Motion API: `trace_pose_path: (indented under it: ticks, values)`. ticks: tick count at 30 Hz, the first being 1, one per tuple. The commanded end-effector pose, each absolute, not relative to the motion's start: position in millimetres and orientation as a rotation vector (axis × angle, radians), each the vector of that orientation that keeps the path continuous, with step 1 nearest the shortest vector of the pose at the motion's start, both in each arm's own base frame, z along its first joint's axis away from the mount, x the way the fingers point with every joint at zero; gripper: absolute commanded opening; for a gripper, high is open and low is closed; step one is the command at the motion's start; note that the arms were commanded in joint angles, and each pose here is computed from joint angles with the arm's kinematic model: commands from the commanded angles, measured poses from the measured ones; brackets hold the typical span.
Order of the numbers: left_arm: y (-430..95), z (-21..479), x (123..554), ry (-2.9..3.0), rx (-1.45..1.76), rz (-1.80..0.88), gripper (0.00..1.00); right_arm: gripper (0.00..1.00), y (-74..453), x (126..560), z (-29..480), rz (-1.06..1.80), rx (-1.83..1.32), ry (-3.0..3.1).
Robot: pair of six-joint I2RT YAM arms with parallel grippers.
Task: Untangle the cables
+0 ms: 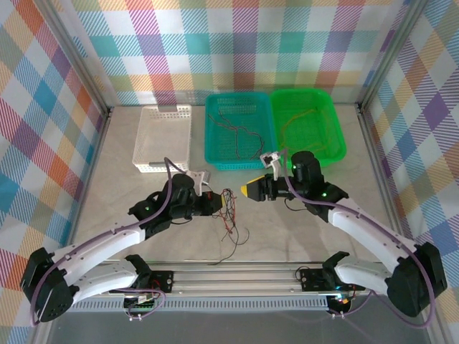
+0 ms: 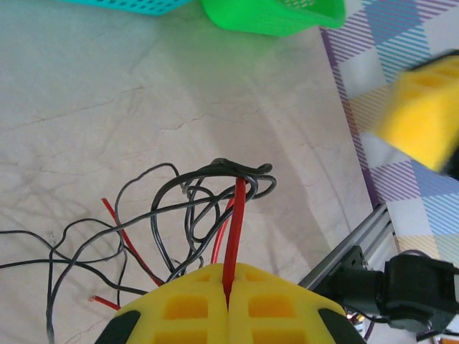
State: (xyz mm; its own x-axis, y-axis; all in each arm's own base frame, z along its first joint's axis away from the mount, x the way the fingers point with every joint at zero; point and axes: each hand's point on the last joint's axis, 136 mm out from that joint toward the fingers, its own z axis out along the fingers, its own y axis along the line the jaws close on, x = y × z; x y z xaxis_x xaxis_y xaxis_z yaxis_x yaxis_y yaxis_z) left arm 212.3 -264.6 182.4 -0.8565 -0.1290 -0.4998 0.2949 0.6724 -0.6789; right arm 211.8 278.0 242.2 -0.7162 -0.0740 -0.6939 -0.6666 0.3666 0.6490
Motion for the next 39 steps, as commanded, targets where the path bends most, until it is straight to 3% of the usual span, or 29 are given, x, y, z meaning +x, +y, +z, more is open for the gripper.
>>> trace_pose_path:
  ticks: [1, 12, 20, 30, 34, 39]
  values:
    - [-271.4, 198.6, 218.0, 2.366, 0.075, -1.115, 0.0, 0.49, 285.1, 191.3, 258.9, 1.415, -0.726, 2.006]
    - [-277.1, 210.0, 218.9, 2.385, -0.004, -1.175, 0.0, 0.43, 322.3, 190.9, 202.1, 1.395, -0.759, 2.154]
    - [-277.5, 217.6, 215.4, 2.361, -0.018, -1.228, 0.0, 0.45, 327.3, 222.4, 170.3, 1.192, -0.634, 2.258]
    - [-281.2, 221.0, 206.6, 2.341, -0.048, -1.336, 0.0, 0.46, 329.8, 247.0, 168.5, 1.052, -0.495, 2.212]
    - [-281.1, 225.1, 204.6, 2.33, -0.051, -1.358, 0.0, 0.33, 331.6, 251.9, 166.9, 1.032, -0.469, 2.197]
    - [-268.5, 243.5, 203.4, 2.29, -0.029, -1.304, 0.0, 0.04, 325.6, 251.0, 148.8, 0.976, -0.47, 2.255]
